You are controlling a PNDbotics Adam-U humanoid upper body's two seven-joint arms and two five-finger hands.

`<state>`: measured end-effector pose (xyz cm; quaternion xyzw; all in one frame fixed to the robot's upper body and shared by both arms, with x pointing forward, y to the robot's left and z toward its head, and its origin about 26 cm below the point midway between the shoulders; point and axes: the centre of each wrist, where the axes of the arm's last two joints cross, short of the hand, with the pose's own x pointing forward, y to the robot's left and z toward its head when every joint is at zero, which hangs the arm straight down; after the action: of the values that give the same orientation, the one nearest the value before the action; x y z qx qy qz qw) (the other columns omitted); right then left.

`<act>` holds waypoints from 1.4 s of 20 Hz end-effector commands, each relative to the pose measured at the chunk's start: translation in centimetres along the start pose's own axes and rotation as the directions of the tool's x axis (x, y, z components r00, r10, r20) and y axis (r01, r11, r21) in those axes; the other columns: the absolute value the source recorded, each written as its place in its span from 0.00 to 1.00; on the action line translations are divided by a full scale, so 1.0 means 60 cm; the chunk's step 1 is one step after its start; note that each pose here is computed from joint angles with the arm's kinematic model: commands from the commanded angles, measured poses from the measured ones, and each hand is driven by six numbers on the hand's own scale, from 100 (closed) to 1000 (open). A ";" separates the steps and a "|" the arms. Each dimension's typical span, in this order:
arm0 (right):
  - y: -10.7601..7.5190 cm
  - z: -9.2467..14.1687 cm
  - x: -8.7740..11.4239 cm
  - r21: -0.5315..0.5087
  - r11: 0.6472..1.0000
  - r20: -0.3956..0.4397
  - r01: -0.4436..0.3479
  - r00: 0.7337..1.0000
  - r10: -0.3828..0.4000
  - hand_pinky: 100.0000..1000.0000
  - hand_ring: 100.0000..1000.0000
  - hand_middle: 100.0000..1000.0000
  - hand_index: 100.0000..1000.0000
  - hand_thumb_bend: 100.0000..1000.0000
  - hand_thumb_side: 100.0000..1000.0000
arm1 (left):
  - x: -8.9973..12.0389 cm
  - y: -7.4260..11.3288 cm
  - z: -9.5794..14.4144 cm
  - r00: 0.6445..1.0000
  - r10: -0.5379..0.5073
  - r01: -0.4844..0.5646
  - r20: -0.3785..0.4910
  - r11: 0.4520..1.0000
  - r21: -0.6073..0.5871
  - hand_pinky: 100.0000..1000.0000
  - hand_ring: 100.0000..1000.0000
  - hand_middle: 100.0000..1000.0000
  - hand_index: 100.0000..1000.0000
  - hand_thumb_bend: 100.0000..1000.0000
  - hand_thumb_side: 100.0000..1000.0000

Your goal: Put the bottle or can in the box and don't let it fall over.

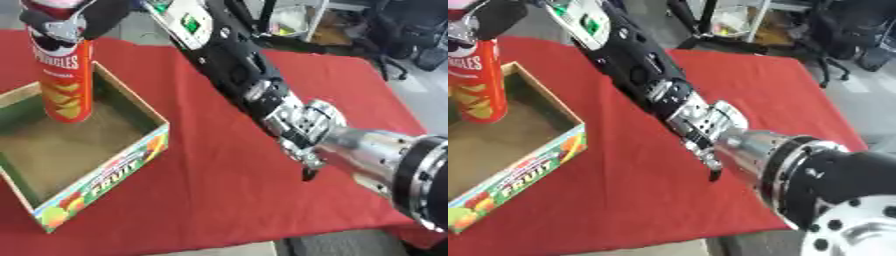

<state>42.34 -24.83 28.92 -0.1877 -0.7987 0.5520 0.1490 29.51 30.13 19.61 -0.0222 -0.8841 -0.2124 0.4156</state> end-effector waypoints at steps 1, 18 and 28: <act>-0.021 0.008 -0.007 0.029 0.997 0.000 -0.069 0.998 0.069 0.64 0.52 0.50 0.56 0.00 0.05 | 0.014 0.007 -0.005 0.999 -0.035 0.035 0.024 0.999 -0.009 0.39 0.86 0.62 0.63 0.00 0.59; -0.029 0.014 -0.012 0.070 0.991 0.045 -0.114 0.993 0.111 0.88 1.00 1.00 0.97 0.00 0.35 | 0.015 0.008 -0.005 0.999 -0.040 0.040 0.025 0.999 -0.015 0.40 0.87 0.63 0.63 0.00 0.59; -0.028 0.020 -0.020 0.080 0.993 0.017 -0.088 0.996 0.087 0.91 1.00 1.00 1.00 0.00 0.79 | 0.014 0.008 -0.003 0.999 -0.041 0.041 0.022 0.999 -0.017 0.40 0.87 0.63 0.63 0.00 0.59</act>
<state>42.91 -25.97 28.47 -0.1960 -0.7674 0.5958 0.1333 29.52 30.13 19.62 -0.0207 -0.8843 -0.2161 0.4134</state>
